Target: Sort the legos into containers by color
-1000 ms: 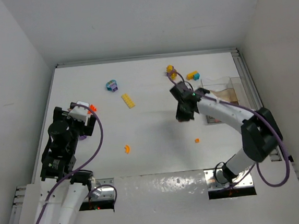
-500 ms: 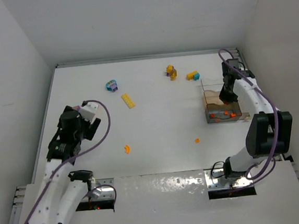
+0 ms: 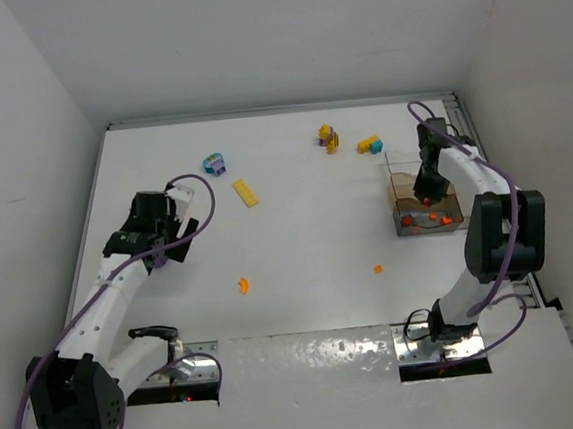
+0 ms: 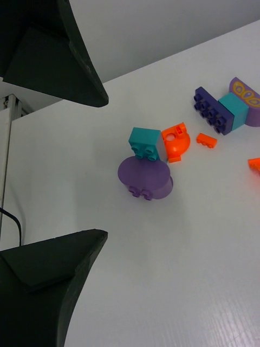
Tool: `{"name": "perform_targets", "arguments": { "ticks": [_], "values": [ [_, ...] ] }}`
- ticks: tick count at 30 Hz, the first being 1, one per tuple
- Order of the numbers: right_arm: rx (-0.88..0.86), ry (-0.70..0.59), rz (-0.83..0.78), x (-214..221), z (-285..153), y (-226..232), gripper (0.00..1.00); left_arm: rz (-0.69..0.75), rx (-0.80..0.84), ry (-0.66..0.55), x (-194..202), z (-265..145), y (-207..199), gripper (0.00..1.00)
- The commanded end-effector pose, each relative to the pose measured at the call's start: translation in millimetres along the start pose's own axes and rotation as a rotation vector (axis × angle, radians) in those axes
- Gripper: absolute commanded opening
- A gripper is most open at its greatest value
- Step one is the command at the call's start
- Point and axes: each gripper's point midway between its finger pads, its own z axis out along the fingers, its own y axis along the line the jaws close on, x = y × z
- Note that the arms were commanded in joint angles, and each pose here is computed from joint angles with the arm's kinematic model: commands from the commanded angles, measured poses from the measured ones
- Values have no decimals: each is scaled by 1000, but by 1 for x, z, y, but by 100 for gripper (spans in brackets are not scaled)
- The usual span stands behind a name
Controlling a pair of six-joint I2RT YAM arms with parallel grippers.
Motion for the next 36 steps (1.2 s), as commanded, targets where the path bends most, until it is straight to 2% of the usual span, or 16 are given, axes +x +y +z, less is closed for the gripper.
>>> {"name": "perform_targets", "arguments": {
  "ticks": [1, 2, 5, 9, 12, 14, 15, 18, 19, 20, 22, 23, 26, 29, 34, 36],
  "values": [
    [-37, -15, 13, -7, 3, 9, 20, -79, -6, -49, -9, -7, 3, 94],
    [-35, -6, 9, -5, 4, 9, 35, -81, -8, -55, -9, -8, 4, 95],
    [-32, -4, 17, -5, 3, 8, 55, -88, -17, -70, -11, -11, 6, 95],
    [-31, -26, 27, -8, -3, 6, 66, -92, -22, -96, -16, -16, 9, 95],
    [-53, -66, 6, -20, -15, 7, 60, -88, -17, -123, -21, -20, 10, 95],
    [-157, -129, -92, -29, -38, 21, 25, -82, -22, -144, -26, -24, 12, 95],
    [-250, -213, -240, -31, -65, 43, 0, -74, -13, -157, -29, -25, 12, 87],
    [-327, -317, -537, -11, -100, 76, 0, -20, -4, -185, -35, -27, 13, 73],
    [-348, -311, -658, 14, -111, 93, 40, -15, -11, -208, -40, -29, 15, 63],
    [-354, -277, -688, 30, -111, 98, 58, -10, -21, -227, -45, -30, 18, 40],
    [-364, -152, -736, 76, -106, 104, 82, -15, -23, -244, -51, -32, 20, 25],
    [-305, -100, -748, 98, -88, 92, 85, -18, -21, -247, -52, -32, 20, 24],
    [-308, -57, -729, 140, -65, 86, 82, -30, -2, -243, -51, -33, 17, 17],
    [-321, -10, -673, 159, -53, 82, 57, 20, 87, -213, -40, -32, -1, 0],
    [-354, 55, -642, 186, -35, 78, 64, 106, 206, -196, -24, -30, -26, 0],
    [-367, 76, -629, 193, -29, 80, 65, 105, 174, -178, -15, -26, -23, 36]
  ]
}}
